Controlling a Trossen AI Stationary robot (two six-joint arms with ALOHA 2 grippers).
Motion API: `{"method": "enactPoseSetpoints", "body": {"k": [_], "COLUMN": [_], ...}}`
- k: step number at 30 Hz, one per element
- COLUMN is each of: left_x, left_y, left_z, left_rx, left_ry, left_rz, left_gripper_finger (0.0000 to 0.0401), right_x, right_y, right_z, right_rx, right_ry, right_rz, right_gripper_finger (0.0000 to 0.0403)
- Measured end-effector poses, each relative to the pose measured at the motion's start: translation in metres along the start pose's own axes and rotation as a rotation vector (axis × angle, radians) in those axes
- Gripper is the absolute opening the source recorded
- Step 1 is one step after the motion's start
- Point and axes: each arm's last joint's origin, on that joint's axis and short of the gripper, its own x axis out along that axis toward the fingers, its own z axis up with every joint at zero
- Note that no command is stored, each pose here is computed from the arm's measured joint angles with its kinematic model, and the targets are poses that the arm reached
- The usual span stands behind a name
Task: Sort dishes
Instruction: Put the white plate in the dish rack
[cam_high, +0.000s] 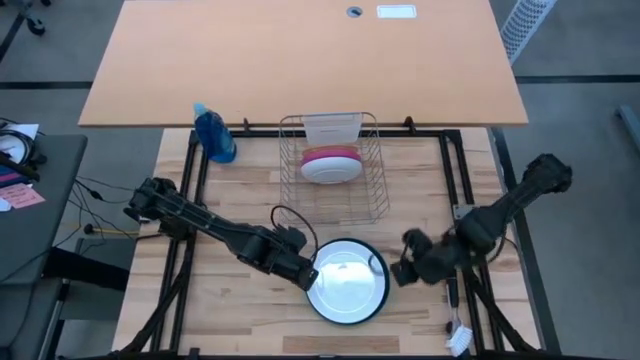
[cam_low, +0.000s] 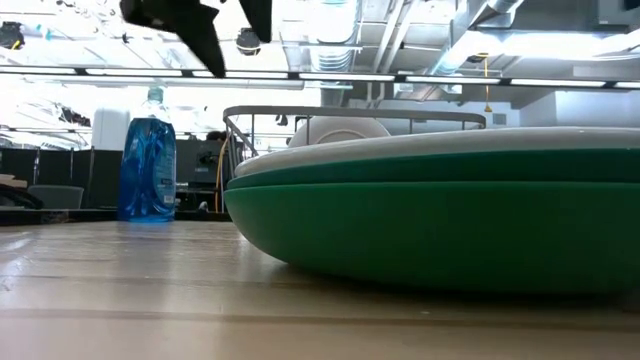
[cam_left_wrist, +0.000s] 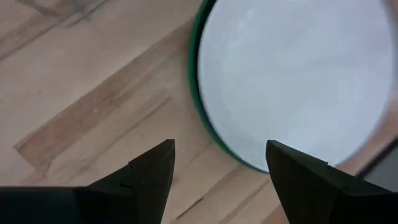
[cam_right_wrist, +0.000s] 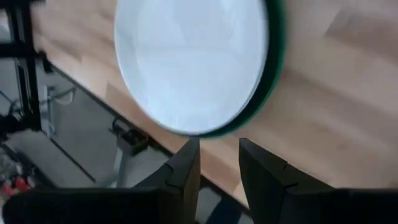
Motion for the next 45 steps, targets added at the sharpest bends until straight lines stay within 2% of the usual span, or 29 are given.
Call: {"method": "enactPoseSetpoints", "body": {"k": [4,9,12,18,24,30,33,38,45], "left_x": [0.006,0.006,0.005,0.013,0.021,0.02,0.021,0.031,0.056], "left_y": [0.003,-0.004,-0.009,-0.011,-0.009,-0.015,-0.018,-0.025,-0.029], "left_z": [-0.009,-0.008,-0.006,-0.007,-0.026,-0.055,-0.064,-0.078,-0.087], "left_rx": [-0.015,-0.088,-0.138,-0.263,-0.415,-0.547,-0.56,-0.537,-0.519], "left_ry": [0.011,-0.003,-0.014,0.004,-0.035,-0.092,-0.1,-0.092,-0.012], "left_rz": [0.017,-0.056,-0.109,-0.094,-0.091,-0.124,-0.132,-0.16,-0.117], "left_gripper_finger": [0.0246,0.0246,0.0246,0.0246,0.0246,0.0246,0.0246,0.0246,0.0246], "right_x": [0.02,0.034,0.039,0.042,0.042,0.042,0.043,0.044,0.044], "right_y": [0.008,0.013,0.012,0.009,0.009,0.012,0.013,0.015,0.012], "right_z": [-0.026,-0.053,-0.061,-0.07,-0.069,-0.06,-0.057,-0.05,-0.051], "right_rx": [-0.015,-0.052,-0.077,-0.163,-0.279,-0.322,-0.364,-0.363,-0.404], "right_ry": [0.055,0.114,0.126,0.137,0.133,0.181,0.177,0.181,0.216], "right_rz": [0.02,0.06,0.061,0.05,0.053,0.051,0.048,0.041,0.019], "right_gripper_finger": [0.0115,0.0115,0.0115,0.0115,0.0115,0.0115,0.0115,0.0115,0.0115]}}
